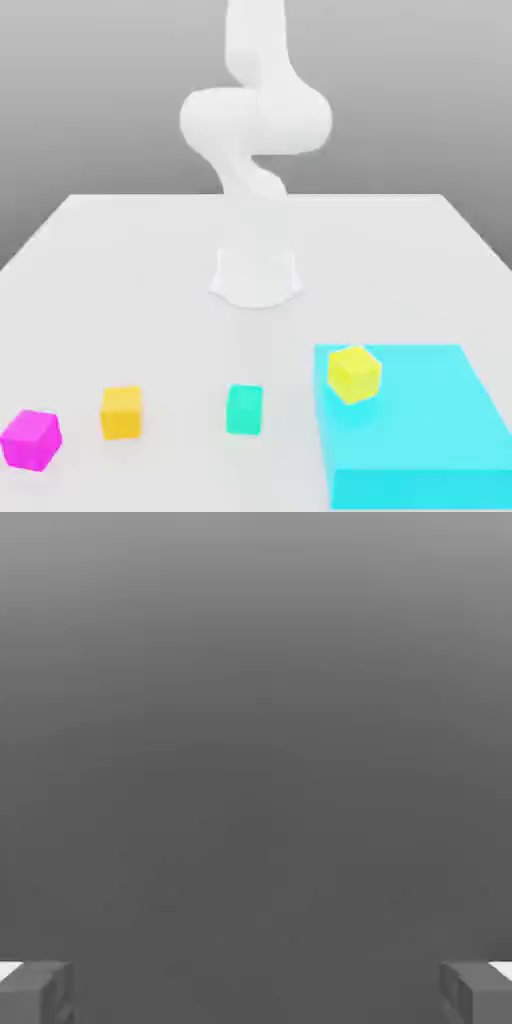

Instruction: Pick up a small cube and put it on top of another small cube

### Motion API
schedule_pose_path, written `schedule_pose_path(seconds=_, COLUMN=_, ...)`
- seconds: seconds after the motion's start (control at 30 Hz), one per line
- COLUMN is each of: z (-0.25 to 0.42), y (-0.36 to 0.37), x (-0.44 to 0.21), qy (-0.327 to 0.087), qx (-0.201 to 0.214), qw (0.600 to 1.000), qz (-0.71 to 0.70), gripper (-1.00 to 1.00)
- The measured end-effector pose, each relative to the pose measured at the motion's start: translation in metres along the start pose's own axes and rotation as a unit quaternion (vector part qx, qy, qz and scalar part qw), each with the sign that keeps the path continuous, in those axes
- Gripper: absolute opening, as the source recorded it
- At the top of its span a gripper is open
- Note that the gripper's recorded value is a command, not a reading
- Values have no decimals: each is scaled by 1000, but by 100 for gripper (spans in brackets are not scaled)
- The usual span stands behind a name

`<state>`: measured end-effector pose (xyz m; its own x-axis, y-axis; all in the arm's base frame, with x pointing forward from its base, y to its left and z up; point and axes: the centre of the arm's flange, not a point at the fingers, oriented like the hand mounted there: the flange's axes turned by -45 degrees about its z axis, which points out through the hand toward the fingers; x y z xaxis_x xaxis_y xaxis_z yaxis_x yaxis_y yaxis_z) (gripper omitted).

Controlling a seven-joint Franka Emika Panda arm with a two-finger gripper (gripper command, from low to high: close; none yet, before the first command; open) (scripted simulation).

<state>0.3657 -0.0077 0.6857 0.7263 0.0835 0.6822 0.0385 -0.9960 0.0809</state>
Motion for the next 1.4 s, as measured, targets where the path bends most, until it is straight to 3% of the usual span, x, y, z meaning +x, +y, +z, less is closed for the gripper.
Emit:
schedule_pose_path(seconds=0.3, z=110, y=32, x=-31, qy=-90, qx=-24, qw=980, qz=-176, gripper=0)
schedule_pose_path(seconds=0.6, z=203, y=71, x=-88, qy=-177, qx=5, qw=926, qz=-333, gripper=0)
schedule_pose_path(seconds=1.03, z=302, y=119, x=-207, qy=-253, qx=122, qw=806, qz=-521, gripper=0)
schedule_pose_path(seconds=1.4, z=350, y=135, x=-322, qy=-242, qx=256, qw=684, qz=-639, gripper=0)
